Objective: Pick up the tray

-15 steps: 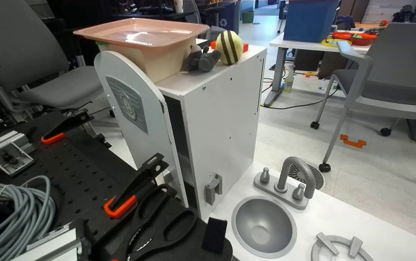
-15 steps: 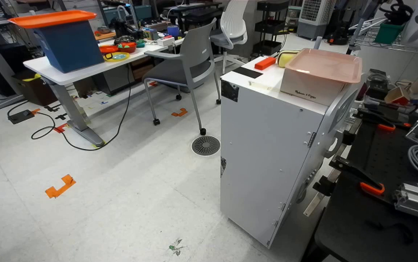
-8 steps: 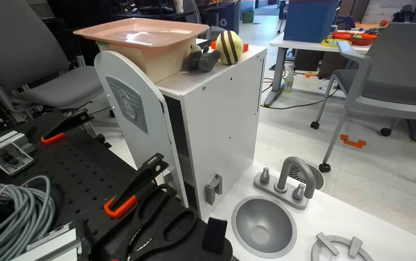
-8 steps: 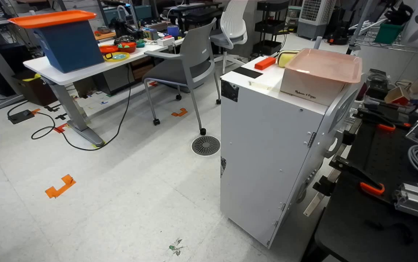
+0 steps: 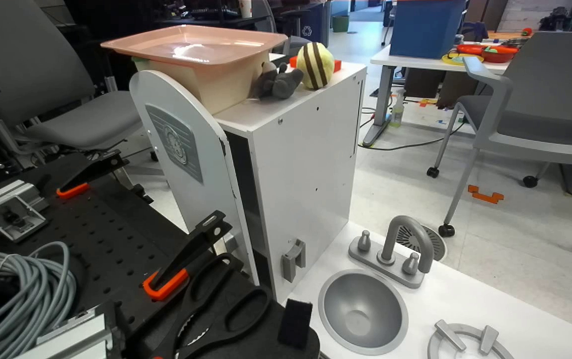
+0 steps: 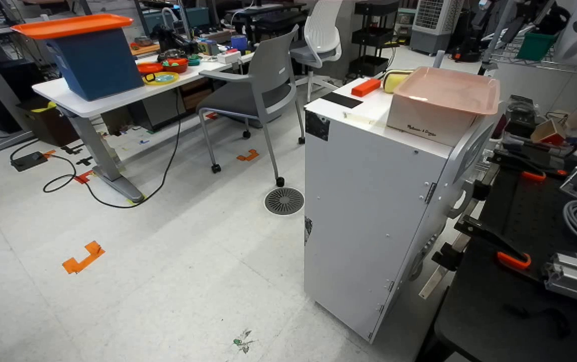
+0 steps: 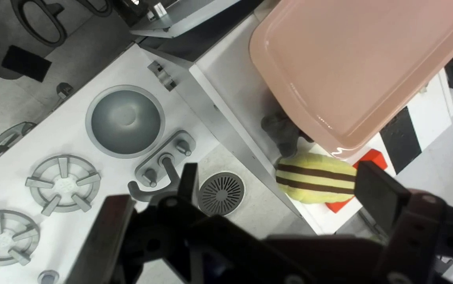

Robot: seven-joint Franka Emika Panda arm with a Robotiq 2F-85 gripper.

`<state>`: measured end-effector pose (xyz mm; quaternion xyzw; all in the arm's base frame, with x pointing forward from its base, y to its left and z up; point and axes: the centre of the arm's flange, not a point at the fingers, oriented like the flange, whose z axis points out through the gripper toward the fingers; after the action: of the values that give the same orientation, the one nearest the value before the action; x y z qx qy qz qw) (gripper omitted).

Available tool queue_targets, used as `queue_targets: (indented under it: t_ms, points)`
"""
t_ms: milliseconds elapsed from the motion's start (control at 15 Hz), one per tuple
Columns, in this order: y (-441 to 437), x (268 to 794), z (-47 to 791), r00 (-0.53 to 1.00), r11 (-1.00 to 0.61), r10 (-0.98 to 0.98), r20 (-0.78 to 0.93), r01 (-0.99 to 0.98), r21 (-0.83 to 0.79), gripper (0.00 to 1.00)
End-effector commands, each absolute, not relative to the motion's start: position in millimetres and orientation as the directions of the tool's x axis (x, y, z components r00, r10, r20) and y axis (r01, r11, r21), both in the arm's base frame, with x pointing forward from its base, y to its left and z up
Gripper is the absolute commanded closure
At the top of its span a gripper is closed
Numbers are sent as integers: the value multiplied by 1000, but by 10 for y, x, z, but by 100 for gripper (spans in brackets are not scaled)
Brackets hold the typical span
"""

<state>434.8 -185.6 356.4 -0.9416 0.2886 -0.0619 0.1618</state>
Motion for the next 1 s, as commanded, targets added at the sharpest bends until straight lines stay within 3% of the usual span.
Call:
queue_targets:
  t_ms: [0, 933]
  points:
    - [-1877, 4421, 3502, 843, -789, -537, 28, -490, -371, 0]
    - [-1842, 4399, 3280, 866, -773, -499, 12, -439, -459, 0]
